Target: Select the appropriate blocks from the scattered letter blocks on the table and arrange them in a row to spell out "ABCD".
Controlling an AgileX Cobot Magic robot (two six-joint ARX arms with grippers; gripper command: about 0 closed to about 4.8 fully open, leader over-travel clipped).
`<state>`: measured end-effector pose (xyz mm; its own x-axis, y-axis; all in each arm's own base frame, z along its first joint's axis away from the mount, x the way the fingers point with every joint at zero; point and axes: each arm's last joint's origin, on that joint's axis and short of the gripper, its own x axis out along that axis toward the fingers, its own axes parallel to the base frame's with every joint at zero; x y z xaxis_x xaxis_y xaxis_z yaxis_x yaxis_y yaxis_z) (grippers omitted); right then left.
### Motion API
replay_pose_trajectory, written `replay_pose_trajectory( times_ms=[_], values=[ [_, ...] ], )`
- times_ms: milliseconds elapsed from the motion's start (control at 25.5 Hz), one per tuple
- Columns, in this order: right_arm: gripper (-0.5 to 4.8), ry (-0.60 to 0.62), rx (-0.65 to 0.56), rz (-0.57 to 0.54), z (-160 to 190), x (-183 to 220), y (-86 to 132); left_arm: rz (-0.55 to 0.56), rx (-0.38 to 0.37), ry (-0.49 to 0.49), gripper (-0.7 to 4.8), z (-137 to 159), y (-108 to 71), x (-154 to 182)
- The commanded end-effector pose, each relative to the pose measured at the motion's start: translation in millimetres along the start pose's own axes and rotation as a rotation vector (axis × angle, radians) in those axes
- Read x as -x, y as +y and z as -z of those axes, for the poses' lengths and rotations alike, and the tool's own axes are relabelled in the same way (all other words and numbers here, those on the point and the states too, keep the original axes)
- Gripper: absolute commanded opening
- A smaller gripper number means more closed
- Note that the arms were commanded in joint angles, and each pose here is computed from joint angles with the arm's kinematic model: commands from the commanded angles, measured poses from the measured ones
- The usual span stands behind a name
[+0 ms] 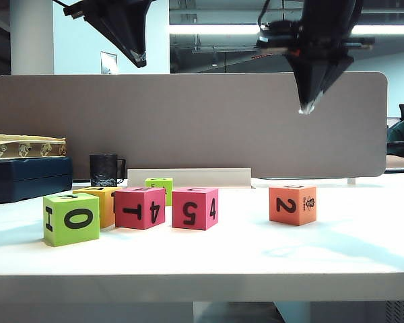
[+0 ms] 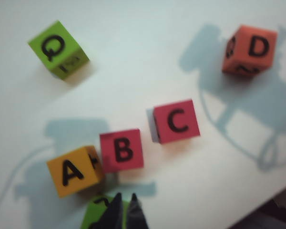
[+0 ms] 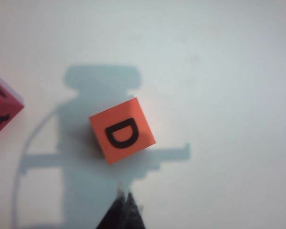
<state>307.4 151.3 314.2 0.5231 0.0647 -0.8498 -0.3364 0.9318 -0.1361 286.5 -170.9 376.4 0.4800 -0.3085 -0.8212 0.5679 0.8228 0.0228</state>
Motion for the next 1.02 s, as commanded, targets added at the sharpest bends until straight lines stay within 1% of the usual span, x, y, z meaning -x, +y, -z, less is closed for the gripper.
replay_pose_trajectory(
  times_ms=[39, 157, 314, 392, 510, 667, 784, 902, 1019],
  values=[
    [-0.01, -0.012, -0.07, 0.001, -5, -12, -1, 0.025, -0.01, 0.029, -0.06, 6, -1.4, 11],
    [-0.01, 0.02, -0.081, 0.005, -5, -24, 1, 0.025, -0.01, 0.028, -0.06, 10, -1.9, 21],
    [-0.01, 0.064, -0.078, 0.011, -3, -38, 3, 0.023, -0.011, -0.001, -0.06, 13, -2.4, 35],
    [-0.01, 0.103, -0.092, 0.019, -2, -52, 2, 0.02, -0.012, -0.045, -0.06, 15, -2.8, 49],
    [-0.01, 0.145, -0.087, 0.027, 0, -63, 2, 0.034, -0.013, -0.07, -0.06, 18, -3.6, 59],
    [-0.01, 0.217, -0.1, 0.044, 5, -78, -6, 0.074, -0.015, -0.089, -0.06, 19, -5.1, 65],
    [-0.01, 0.283, -0.116, 0.058, 11, -88, -16, 0.091, -0.016, -0.091, -0.06, 19, -5.6, 66],
    [-0.01, 0.305, -0.125, 0.062, 13, -93, -20, 0.09, -0.016, -0.093, -0.06, 19, -5.6, 66],
    [-0.01, 0.295, -0.133, 0.06, 12, -97, -22, 0.089, -0.017, -0.105, -0.06, 18, -5.5, 66]
  ],
)
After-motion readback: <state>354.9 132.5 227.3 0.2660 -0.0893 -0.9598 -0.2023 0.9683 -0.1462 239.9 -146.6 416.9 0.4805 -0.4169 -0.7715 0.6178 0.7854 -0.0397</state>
